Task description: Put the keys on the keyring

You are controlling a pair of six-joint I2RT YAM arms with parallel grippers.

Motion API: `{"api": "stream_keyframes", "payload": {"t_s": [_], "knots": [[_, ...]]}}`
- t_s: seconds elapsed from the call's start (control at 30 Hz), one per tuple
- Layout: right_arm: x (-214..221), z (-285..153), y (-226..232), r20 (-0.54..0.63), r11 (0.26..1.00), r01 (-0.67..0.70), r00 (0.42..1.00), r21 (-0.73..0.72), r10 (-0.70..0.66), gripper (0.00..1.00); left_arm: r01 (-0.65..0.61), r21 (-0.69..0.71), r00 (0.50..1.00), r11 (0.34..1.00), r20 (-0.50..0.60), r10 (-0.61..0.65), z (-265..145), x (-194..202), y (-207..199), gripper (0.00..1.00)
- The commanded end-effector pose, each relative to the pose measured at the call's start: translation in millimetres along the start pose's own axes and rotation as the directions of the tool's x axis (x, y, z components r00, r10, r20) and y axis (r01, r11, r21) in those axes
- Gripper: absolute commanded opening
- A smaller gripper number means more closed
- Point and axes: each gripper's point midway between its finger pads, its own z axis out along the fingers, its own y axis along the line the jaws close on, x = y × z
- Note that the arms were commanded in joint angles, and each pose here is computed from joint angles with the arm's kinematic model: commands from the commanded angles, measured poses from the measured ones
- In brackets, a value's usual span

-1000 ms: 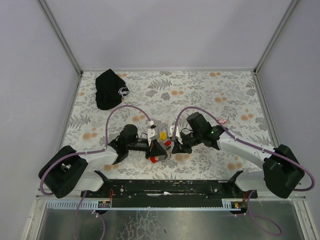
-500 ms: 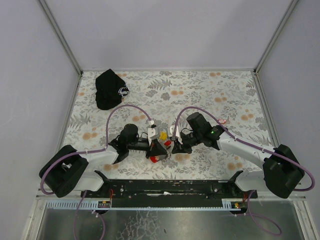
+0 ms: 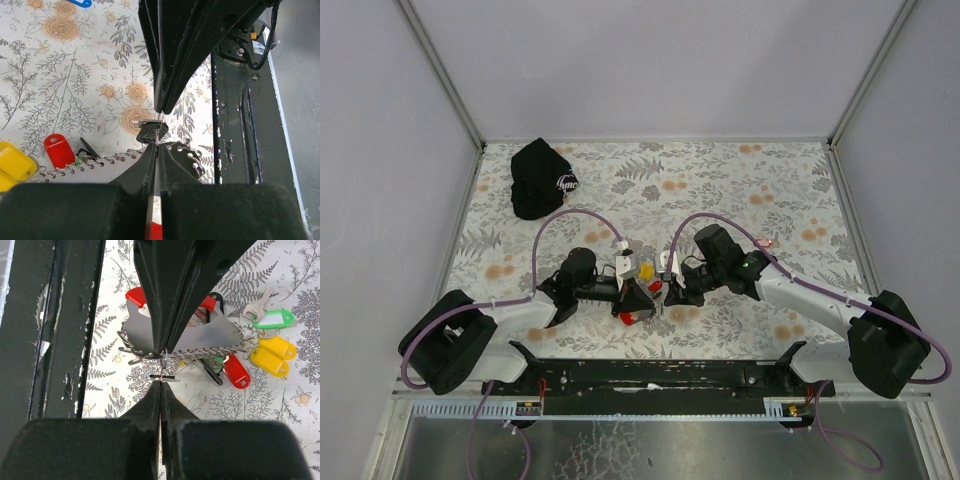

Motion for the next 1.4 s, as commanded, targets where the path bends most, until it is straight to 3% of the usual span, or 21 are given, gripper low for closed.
{"api": "stream_keyframes", "payload": {"t_s": [0.0, 1.37], "knots": [[-18.2, -5.7, -3.9, 0.032, 0.999, 0.038, 0.999, 0.028, -0.039, 0.00, -0.057, 0.011, 0.998, 0.998, 0.040, 0.057, 1.9, -18.2, 2.0, 0.00], [-15.1, -1.0, -7.3, 0.017, 1.000, 0.019, 1.000, 0.022, -0.019, 0.00, -0.054, 0.031, 0.998, 0.998, 0.040, 0.053, 2.5, -17.5, -1.0, 0.00]]}}
